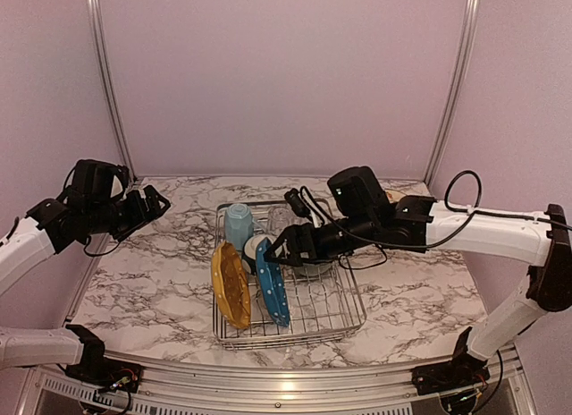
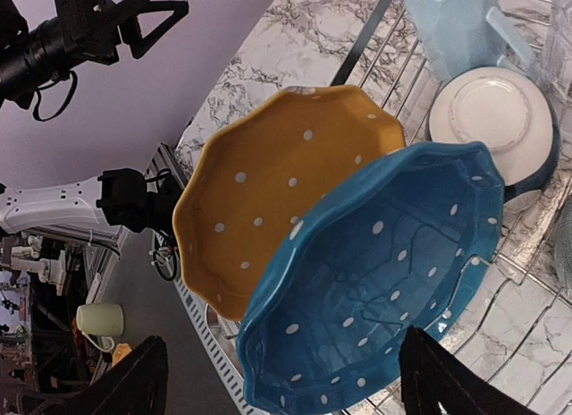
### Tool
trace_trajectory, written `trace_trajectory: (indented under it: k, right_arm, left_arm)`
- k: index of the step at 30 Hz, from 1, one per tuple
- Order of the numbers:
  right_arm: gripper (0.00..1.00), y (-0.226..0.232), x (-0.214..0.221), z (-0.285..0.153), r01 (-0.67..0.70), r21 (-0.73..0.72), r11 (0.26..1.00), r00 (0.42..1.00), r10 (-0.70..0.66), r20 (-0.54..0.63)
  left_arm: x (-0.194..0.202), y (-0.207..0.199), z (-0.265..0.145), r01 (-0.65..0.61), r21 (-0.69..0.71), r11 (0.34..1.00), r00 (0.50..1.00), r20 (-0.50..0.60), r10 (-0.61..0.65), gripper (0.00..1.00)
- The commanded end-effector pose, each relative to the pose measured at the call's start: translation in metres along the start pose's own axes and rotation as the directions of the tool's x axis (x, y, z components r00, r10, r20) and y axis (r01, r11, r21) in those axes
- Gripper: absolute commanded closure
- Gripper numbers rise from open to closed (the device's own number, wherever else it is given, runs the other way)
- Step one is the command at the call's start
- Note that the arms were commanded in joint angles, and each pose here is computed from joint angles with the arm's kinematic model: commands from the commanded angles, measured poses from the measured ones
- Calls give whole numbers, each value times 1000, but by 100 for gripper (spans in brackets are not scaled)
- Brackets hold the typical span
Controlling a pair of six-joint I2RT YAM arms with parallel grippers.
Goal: Unload the mixed dishes from the dish rack
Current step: Grab the plate from the dish rack.
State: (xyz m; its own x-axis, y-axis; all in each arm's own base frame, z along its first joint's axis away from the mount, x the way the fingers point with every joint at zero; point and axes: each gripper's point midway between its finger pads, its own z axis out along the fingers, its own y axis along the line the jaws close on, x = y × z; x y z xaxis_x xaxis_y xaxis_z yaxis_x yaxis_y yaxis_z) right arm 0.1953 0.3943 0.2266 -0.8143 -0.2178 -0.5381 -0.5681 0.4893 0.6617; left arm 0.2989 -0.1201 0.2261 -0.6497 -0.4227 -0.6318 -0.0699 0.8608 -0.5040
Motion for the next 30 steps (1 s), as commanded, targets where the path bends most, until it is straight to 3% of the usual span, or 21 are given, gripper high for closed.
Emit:
trace_trajectory:
  k: [1, 10, 20, 25, 30]
  right_arm:
    - [19, 14, 5, 25, 35, 29, 999, 998, -34, -52]
    - [43, 10, 24, 50, 120, 138, 983, 985, -101, -141]
    - [58, 5, 27, 43, 103, 208, 973, 989, -77, -129]
    - [72, 9, 28, 43, 80, 206, 975, 991, -55, -124]
    - [92, 14, 26, 41, 68, 211, 975, 992, -43, -122]
  left_arm:
    - [1, 0, -5, 8, 10, 1000, 1000, 10, -8, 1]
    - [0, 3, -11, -3, -3, 1000, 1000, 17, 3, 1]
    - [2, 3, -7, 1, 2, 1000, 1000, 12, -1, 1]
    - [5, 4, -4, 1, 2, 1000, 1000, 5, -1, 1]
    - [4, 4, -4, -5, 2, 1000, 1000, 5, 5, 1]
